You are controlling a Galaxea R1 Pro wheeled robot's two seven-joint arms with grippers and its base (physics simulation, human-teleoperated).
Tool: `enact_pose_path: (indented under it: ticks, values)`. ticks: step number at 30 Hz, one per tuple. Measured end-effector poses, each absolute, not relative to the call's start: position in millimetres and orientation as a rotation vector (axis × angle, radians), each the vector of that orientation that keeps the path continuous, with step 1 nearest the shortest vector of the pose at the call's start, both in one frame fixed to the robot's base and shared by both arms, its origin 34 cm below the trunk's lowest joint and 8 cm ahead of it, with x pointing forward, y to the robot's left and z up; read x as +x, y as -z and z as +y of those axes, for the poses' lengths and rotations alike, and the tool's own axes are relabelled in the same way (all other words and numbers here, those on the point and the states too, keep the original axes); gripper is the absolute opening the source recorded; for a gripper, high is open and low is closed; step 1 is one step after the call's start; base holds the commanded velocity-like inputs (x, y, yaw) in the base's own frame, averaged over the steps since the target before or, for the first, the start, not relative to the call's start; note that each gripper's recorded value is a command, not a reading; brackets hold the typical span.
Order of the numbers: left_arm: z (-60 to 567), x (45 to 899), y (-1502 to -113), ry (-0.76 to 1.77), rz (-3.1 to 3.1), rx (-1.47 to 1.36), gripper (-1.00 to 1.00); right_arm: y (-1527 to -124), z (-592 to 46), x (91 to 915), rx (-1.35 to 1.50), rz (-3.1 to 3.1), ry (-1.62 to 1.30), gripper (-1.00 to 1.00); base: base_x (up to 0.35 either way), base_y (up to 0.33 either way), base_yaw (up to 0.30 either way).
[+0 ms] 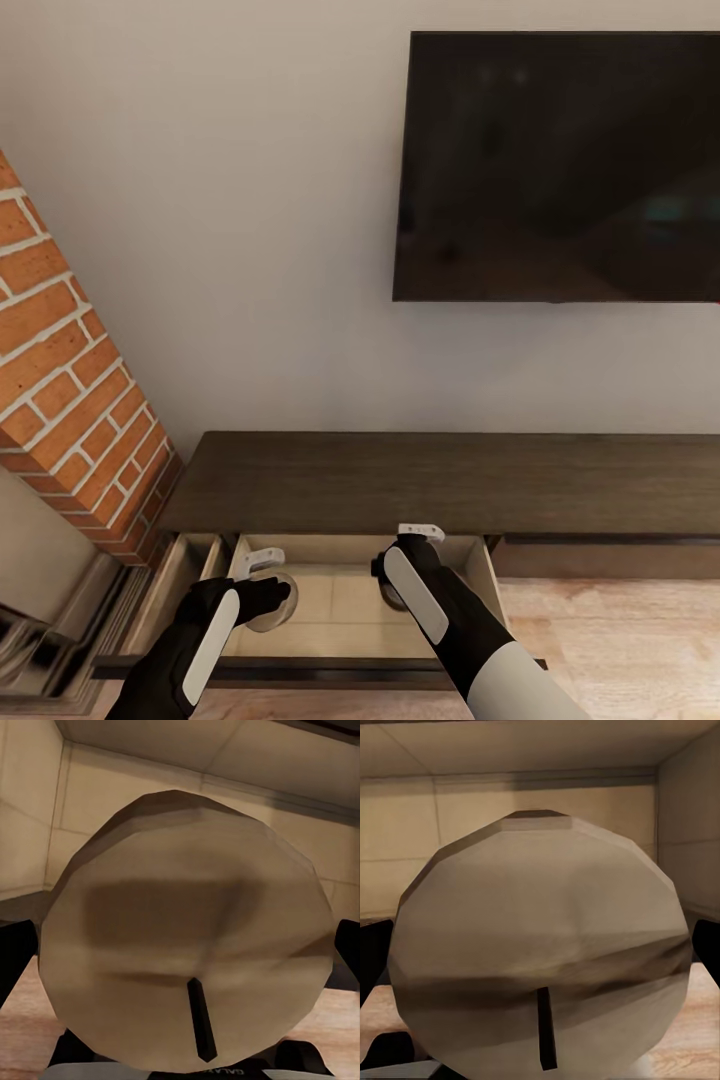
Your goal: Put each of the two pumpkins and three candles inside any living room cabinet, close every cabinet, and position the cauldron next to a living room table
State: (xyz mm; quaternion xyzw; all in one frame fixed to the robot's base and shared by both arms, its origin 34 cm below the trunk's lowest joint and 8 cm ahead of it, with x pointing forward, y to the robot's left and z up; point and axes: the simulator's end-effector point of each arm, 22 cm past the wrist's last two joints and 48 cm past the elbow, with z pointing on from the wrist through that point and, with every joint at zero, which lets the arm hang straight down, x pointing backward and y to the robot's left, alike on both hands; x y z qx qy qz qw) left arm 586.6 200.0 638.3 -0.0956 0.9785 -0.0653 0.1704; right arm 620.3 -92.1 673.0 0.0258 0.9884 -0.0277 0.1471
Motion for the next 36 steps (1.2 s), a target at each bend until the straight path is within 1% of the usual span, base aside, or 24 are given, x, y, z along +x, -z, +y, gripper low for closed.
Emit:
enact_pose_path:
  ticks: [17, 36]
  values:
    - [200.7, 595.4, -615.0, 0.182, 2.763, -0.276, -1.00, -632.7, -90.2, 610.2, 0.083, 2.875, 0.054, -1.00, 0.000, 0.000, 0.000]
    - [183.7, 594.4, -583.4, 0.210, 2.763, -0.272, -1.00, -599.3, -91.1, 616.1, 0.151, 2.830, 0.044, -1.00, 0.000, 0.000, 0.000]
